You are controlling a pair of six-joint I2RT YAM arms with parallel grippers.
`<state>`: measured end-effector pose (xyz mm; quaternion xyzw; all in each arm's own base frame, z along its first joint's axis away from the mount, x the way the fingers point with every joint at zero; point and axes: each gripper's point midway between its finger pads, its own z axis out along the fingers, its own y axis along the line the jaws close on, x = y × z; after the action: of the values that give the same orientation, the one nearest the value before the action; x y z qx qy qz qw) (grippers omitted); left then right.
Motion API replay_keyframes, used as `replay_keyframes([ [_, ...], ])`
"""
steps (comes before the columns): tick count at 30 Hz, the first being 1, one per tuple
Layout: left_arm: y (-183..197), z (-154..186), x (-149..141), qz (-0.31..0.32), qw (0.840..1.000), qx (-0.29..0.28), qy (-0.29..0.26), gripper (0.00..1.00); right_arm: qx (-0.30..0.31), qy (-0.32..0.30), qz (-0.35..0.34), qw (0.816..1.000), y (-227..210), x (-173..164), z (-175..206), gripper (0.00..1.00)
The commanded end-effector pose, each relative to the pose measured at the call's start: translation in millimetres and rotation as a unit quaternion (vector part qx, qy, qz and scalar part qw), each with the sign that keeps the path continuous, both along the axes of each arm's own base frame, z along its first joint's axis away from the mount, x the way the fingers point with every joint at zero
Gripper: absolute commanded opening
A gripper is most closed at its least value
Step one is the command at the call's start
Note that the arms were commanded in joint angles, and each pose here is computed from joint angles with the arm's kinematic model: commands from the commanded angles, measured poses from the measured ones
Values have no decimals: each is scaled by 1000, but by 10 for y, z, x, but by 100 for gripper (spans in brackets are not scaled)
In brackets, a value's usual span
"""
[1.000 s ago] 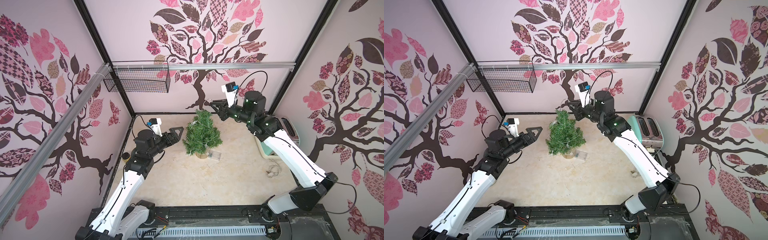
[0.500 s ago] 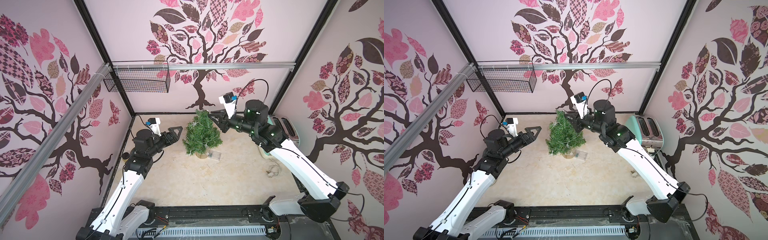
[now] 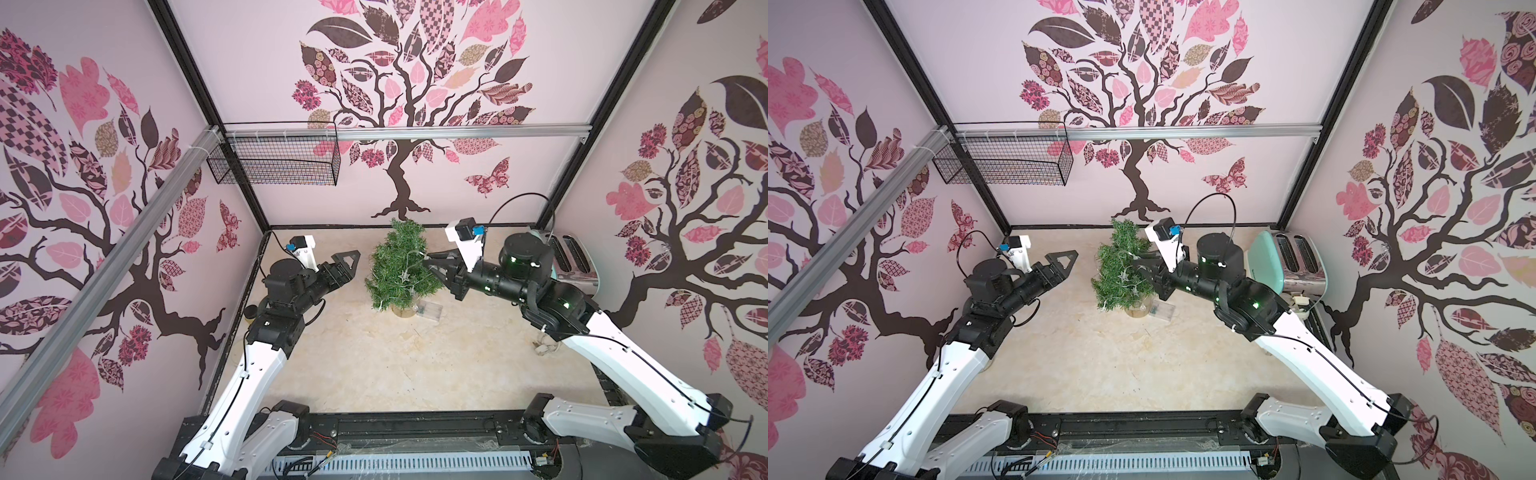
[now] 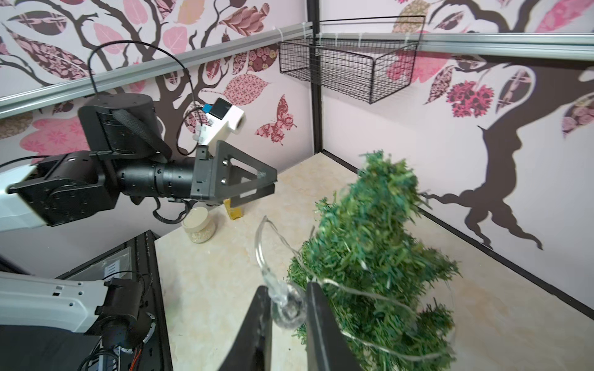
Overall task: Remove string lights from the small christmas tree
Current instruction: Remove the light string from the Christmas tree.
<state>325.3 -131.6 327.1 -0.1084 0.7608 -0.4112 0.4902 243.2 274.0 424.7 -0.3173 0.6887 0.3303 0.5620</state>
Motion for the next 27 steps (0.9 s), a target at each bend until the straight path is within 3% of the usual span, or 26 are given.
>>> replay_keyframes([
  [1,67,82,-9,16,1000,4,-12,97,47,-39,-85,995,-345,46,304,13],
  [5,92,129,-4,23,1000,8,-15,97,59,-50,-198,977,-762,219,321,11],
  [11,102,222,20,27,999,7,-22,97,90,-51,-282,954,-1241,475,463,10],
  [19,121,381,132,30,999,28,-31,98,102,-70,-319,940,-1312,978,853,8],
  [27,172,613,391,37,996,51,-61,98,113,-74,-296,946,-1178,1622,1110,8],
])
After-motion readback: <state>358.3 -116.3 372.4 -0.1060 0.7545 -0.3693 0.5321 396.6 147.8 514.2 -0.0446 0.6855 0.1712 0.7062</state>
